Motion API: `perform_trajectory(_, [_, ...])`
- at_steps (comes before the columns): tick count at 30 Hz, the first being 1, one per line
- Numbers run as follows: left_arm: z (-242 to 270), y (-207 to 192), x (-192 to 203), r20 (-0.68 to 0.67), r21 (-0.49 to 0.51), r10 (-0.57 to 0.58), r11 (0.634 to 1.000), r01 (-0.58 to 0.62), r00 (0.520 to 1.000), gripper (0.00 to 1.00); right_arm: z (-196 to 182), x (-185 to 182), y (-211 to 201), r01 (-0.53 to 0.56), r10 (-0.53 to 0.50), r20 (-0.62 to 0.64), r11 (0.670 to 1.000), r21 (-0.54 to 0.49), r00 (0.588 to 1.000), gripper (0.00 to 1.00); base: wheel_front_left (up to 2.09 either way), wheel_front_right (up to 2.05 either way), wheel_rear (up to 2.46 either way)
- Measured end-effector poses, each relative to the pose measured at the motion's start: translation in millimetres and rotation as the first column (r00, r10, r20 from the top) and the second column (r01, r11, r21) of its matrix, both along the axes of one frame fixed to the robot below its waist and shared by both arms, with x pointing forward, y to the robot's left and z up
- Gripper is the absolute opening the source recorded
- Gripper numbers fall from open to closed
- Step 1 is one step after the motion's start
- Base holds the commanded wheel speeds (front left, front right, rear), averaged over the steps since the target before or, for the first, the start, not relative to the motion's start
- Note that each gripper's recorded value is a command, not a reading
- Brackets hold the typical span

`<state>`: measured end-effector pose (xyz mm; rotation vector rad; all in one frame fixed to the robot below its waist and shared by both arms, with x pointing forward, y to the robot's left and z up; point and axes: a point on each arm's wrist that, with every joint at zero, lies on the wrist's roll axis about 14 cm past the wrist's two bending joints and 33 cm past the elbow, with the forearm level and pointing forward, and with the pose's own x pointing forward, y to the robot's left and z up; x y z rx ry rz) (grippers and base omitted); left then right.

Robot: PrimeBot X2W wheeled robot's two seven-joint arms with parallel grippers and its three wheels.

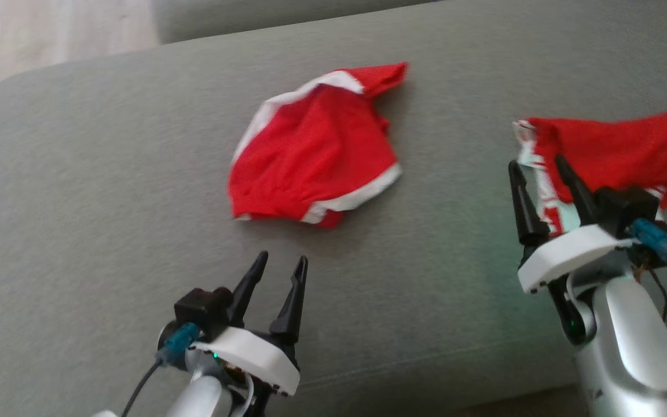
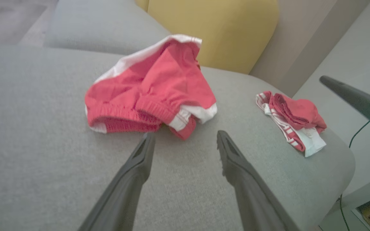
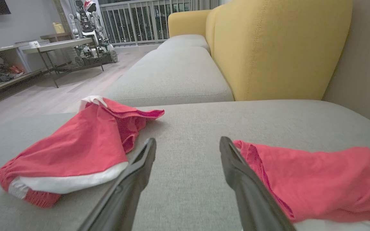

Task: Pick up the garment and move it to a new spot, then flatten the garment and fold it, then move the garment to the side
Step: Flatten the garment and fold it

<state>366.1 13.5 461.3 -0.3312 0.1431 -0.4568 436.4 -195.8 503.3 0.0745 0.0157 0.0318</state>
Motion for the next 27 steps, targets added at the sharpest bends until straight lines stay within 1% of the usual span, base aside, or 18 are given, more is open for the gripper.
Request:
perform_trajectory(2, [-12, -11, -1, -0.039, 0.002, -0.041, 0.999, 0.041, 0.998, 1.0, 2, -12, -10, 0.027, -0.027, -0.001, 1.0, 0.006, 1.0, 1.0, 0.0, 0.0, 0.0])
perform_trajectory(6, [-19, -27, 13, -0.084, -0.033, -0.077, 0.997, 0.074, 0.993, 1.0, 9, -28, -26, 0.07, -0.07, 0.013, 0.998, 0.001, 0.997, 1.0, 0.0, 0.0, 0.0])
perform_trajectory(8, [-23, -34, 21, -0.102, -0.034, -0.091, 0.996, 0.088, 0.991, 1.0, 14, -31, -33, 0.088, -0.088, 0.022, 0.996, -0.004, 0.996, 1.0, 0.0, 0.0, 0.0])
perform_trajectory(12, [-42, -39, 30, -0.179, -0.046, -0.093, 0.995, 0.086, 0.979, 1.0, 19, -35, -41, 0.111, -0.111, 0.029, 0.994, -0.014, 0.993, 1.0, 0.0, 0.0, 0.0])
perform_trajectory(16, [-46, -46, 39, -0.185, -0.03, -0.109, 0.994, 0.105, 0.977, 1.0, 12, -42, -46, 0.128, -0.128, 0.006, 0.992, -0.016, 0.992, 1.0, 0.0, 0.0, 0.0])
perform_trajectory(20, [-43, -49, 49, -0.186, -0.048, -0.111, 0.993, 0.104, 0.976, 1.0, 10, -45, -48, 0.135, -0.135, -0.002, 0.991, -0.01, 0.991, 1.0, 0.0, 0.0, 0.0])
perform_trajectory(25, [-46, -50, 53, -0.193, -0.045, -0.117, 0.993, 0.11, 0.974, 1.0, 10, -45, -48, 0.137, -0.137, -0.001, 0.991, -0.011, 0.991, 1.0, 0.0, 0.0, 0.0])
perform_trajectory(26, [-47, -51, 53, -0.194, -0.044, -0.118, 0.993, 0.111, 0.974, 0.9, 9, -45, -48, 0.136, -0.136, -0.002, 0.991, -0.011, 0.991, 1.0, 0.0, 0.0, 0.0])
perform_trajectory(27, [-46, -52, 55, -0.192, -0.046, -0.123, 0.992, 0.116, 0.974, 0.36, 9, -44, -48, 0.136, -0.136, -0.004, 0.991, -0.012, 0.991, 1.0, 0.0, 0.0, 0.0])
